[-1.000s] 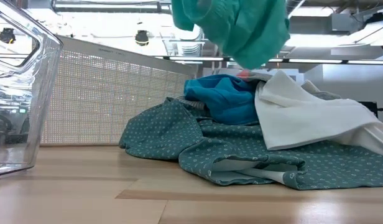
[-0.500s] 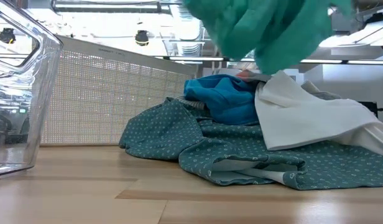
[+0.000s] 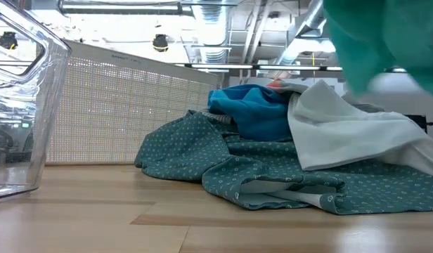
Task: Pick & Place Cloths
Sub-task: Put the green shorts into the right transparent bin
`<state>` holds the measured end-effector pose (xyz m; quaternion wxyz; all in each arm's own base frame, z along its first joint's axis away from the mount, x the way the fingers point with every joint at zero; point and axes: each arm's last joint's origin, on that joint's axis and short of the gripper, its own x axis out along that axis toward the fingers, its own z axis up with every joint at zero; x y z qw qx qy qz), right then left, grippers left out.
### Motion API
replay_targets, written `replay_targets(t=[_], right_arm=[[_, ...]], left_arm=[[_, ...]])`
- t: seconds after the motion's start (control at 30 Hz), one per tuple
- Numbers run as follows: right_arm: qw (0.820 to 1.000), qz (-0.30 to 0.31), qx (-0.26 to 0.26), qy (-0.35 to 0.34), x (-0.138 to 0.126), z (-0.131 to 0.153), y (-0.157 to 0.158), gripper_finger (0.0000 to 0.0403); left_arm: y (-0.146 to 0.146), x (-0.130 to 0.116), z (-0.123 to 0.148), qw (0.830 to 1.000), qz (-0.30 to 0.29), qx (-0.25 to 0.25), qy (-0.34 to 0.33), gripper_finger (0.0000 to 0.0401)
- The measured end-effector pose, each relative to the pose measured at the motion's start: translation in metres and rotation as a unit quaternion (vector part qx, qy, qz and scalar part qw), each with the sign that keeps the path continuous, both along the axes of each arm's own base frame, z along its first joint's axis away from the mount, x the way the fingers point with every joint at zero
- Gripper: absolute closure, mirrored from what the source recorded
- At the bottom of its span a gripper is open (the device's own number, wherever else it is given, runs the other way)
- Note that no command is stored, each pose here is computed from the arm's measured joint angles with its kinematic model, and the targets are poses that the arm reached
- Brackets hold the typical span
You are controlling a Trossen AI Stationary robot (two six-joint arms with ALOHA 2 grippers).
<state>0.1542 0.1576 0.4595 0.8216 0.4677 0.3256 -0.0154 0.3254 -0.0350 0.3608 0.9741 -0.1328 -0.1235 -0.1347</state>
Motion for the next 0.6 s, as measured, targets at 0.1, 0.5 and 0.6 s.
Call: replay_targets(t=[0.1, 0.5, 0.6], right_arm=[[0.999, 0.009, 0.023, -0.026, -0.014, 0.016, 0.004, 0.0403], [0.954, 0.064, 0.066, 0.285, -0.074, -0.001, 0.012, 0.0403], [0.94, 0.08, 0.062, 0.326, -0.071, -0.008, 0.028, 0.0403]], left_arm=[[-0.001, -0.003, 0.005, 1.0, -0.016, 0.004, -0.011, 0.0397], [0.002, -0.019, 0.007, 0.999, -0.044, 0.006, 0.028, 0.0397], [0.002, -0.027, 0.01, 0.998, -0.044, 0.006, 0.043, 0.0397]])
